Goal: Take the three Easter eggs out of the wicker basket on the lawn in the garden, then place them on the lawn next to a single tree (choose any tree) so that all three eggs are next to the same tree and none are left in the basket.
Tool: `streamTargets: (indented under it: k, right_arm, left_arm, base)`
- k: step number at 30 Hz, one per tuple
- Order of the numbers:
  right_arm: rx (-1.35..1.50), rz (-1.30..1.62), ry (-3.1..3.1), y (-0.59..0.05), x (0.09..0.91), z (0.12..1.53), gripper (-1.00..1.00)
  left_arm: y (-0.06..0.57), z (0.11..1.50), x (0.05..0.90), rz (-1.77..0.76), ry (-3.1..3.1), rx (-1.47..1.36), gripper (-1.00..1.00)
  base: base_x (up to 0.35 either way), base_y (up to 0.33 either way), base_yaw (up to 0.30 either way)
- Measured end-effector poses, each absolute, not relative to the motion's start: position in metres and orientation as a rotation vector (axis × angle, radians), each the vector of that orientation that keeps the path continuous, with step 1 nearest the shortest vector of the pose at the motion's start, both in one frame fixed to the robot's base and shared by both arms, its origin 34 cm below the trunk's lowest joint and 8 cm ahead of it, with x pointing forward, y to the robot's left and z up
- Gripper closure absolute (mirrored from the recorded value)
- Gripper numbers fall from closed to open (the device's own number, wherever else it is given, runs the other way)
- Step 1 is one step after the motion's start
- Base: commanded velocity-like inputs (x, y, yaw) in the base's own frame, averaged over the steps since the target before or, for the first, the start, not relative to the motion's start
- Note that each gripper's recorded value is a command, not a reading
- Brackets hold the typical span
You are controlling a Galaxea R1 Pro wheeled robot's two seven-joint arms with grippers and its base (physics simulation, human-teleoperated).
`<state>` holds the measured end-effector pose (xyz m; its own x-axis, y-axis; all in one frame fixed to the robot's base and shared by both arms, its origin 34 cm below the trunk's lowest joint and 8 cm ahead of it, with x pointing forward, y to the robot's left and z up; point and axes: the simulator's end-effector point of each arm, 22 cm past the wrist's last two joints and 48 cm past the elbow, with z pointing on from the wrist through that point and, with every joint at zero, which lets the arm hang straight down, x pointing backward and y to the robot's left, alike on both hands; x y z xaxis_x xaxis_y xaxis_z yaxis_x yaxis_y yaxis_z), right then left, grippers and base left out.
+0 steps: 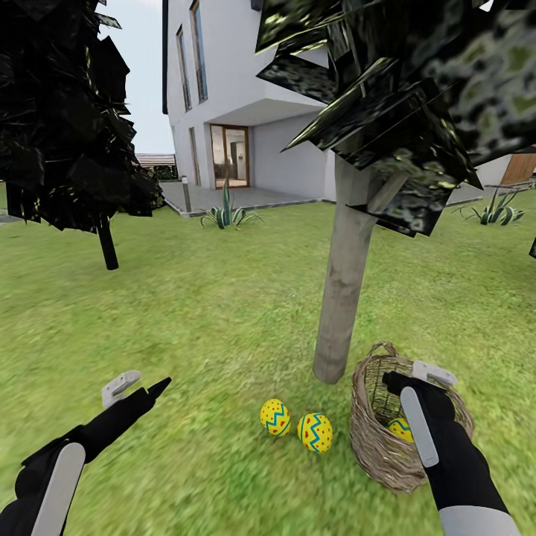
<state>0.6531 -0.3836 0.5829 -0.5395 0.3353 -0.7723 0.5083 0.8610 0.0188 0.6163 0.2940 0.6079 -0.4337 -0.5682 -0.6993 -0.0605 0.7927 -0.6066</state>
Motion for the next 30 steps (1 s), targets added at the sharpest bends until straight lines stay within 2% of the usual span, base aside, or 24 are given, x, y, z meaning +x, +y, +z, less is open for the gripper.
streamTargets:
  k: [8, 23, 30]
  right_arm:
    - [0.612, -0.274, 2.223, -0.386, 0.657, 0.572, -1.0]
    - [0.665, -0.378, 2.341, -0.453, 0.697, 0.564, -1.0]
    - [0.772, -0.24, 2.481, -0.452, 0.699, 0.535, -1.0]
  left_arm:
    - [0.292, 0.608, 0.616, -0.623, 1.959, -0.467, -1.0]
    - [0.292, 0.608, 0.616, -0.626, 1.96, -0.464, -1.0]
    - [0.293, 0.609, 0.616, -0.625, 1.958, -0.464, -1.0]
  base:
    - [0.0, 0.0, 0.0]
    - [0.0, 0.0, 0.0]
    - [0.0, 0.0, 0.0]
